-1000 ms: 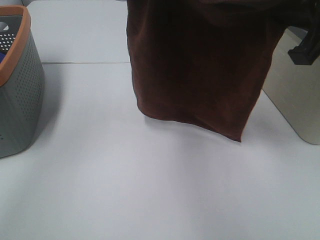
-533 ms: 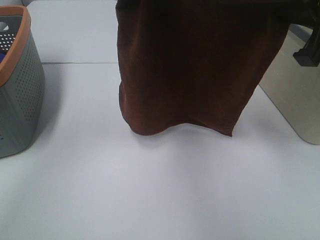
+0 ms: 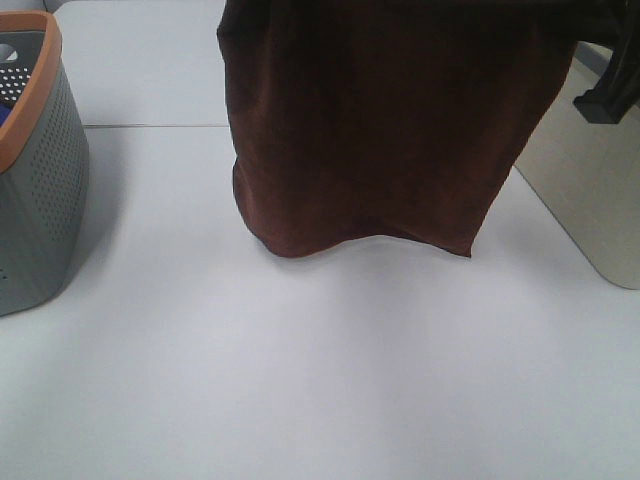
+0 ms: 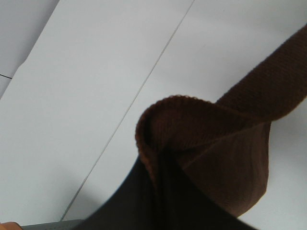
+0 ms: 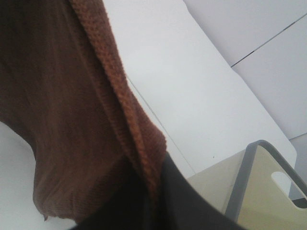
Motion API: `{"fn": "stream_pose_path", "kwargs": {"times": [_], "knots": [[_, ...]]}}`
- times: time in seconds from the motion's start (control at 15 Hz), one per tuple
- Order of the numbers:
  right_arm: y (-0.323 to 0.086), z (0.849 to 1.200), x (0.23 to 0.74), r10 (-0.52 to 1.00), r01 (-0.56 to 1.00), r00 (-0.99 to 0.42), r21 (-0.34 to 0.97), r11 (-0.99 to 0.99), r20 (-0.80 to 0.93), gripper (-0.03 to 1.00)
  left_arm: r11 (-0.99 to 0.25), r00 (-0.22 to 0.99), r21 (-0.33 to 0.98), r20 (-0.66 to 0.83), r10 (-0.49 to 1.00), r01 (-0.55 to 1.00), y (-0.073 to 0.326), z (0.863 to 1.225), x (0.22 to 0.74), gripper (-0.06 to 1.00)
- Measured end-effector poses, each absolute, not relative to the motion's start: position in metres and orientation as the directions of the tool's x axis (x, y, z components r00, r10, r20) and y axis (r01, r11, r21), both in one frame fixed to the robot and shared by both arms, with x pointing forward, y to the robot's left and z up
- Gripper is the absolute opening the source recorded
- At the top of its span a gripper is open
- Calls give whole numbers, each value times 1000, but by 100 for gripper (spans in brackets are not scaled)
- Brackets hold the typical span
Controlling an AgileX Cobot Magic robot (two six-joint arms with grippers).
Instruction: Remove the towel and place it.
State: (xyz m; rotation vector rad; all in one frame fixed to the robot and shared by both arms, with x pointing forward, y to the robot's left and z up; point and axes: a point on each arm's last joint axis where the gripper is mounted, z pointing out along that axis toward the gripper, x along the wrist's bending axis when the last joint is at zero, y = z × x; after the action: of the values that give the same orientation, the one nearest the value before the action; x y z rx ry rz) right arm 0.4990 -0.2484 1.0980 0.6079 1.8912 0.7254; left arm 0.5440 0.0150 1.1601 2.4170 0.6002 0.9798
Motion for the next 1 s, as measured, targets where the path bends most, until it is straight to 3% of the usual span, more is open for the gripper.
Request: {"fn": "stream_pose_path", "kwargs": {"times": [0.4,0.8,1.0], "knots": [[-235,1102,567,686,103,-398,713,693,-610,0,-752,602,627,526,600,202,26,1139,592,1],[-220,1114,650,694,53,-354,728,684,-626,0,-682,468,728,626,624,-64,47,1132,656,1],[-216,1110,673,698,45,-346,732,680,-627,0,-666,439,739,634,637,-102,63,1113,684,1]]}}
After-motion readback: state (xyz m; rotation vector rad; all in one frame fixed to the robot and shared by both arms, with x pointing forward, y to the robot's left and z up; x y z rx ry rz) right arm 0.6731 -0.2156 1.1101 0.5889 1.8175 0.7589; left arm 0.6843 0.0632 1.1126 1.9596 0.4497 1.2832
